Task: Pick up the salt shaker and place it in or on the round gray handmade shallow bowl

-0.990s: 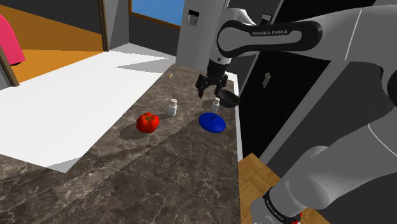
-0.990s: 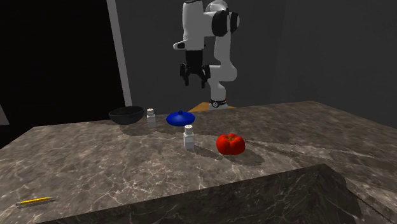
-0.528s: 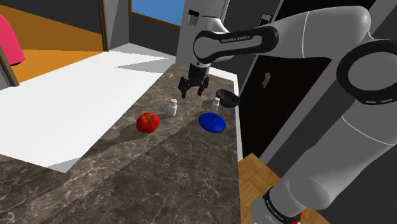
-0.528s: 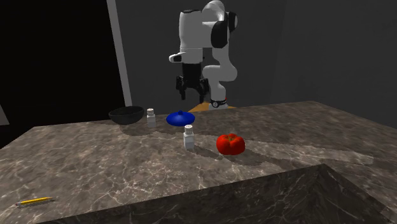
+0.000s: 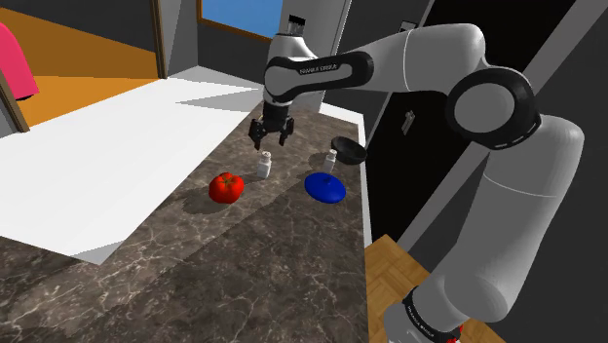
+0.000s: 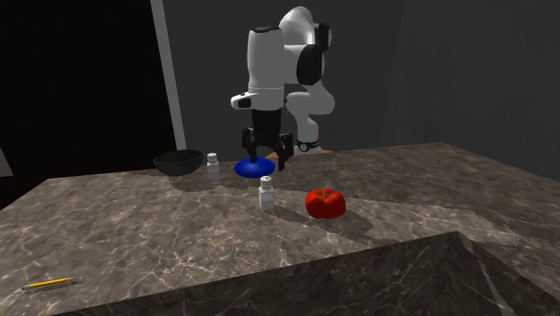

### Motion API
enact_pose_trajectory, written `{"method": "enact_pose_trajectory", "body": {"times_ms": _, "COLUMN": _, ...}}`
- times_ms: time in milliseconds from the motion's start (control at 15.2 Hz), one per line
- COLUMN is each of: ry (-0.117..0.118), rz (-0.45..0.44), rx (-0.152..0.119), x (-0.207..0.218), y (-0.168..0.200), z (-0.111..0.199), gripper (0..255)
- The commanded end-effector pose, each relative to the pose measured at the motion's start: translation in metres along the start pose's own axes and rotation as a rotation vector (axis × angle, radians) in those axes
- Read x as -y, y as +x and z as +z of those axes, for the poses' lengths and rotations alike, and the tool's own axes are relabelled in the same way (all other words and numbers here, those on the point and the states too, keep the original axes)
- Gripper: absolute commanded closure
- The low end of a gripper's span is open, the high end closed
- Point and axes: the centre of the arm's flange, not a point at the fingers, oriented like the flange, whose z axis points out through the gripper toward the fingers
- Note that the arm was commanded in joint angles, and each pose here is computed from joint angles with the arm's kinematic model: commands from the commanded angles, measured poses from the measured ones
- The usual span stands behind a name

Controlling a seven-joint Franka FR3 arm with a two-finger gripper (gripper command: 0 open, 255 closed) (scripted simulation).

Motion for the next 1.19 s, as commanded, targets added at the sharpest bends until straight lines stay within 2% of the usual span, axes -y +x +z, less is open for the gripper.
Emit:
{"method": "enact_pose_trajectory", "body": {"times_ms": 0, "ry": -0.001, "rz": -0.001, "rx": -0.001, "x": 0.002, "y": 0.004, "z": 0.012, "gripper": 0}}
{"method": "enact_pose_trajectory", "body": {"times_ms": 396, "ry": -0.001, "rz": -0.001, "rx": -0.001, "x": 0.002, "y": 0.004, "z": 0.041, "gripper": 0}}
{"method": "enact_pose_trajectory", "body": {"times_ms": 858, "ry": -0.001, "rz": -0.001, "rx": -0.001, "x": 0.002, "y": 0.004, "z": 0.041, "gripper": 0}}
{"method": "enact_pose_trajectory", "body": {"times_ms": 924, "ry": -0.001, "rz": -0.001, "rx": -0.001, "x": 0.002, "y": 0.004, "z": 0.041, "gripper": 255}}
{"method": "enact_pose_trajectory", "body": {"times_ms": 1122, "ry": -0.001, "rz": -0.001, "rx": -0.001, "x": 0.002, "y": 0.004, "z": 0.041, "gripper": 255}}
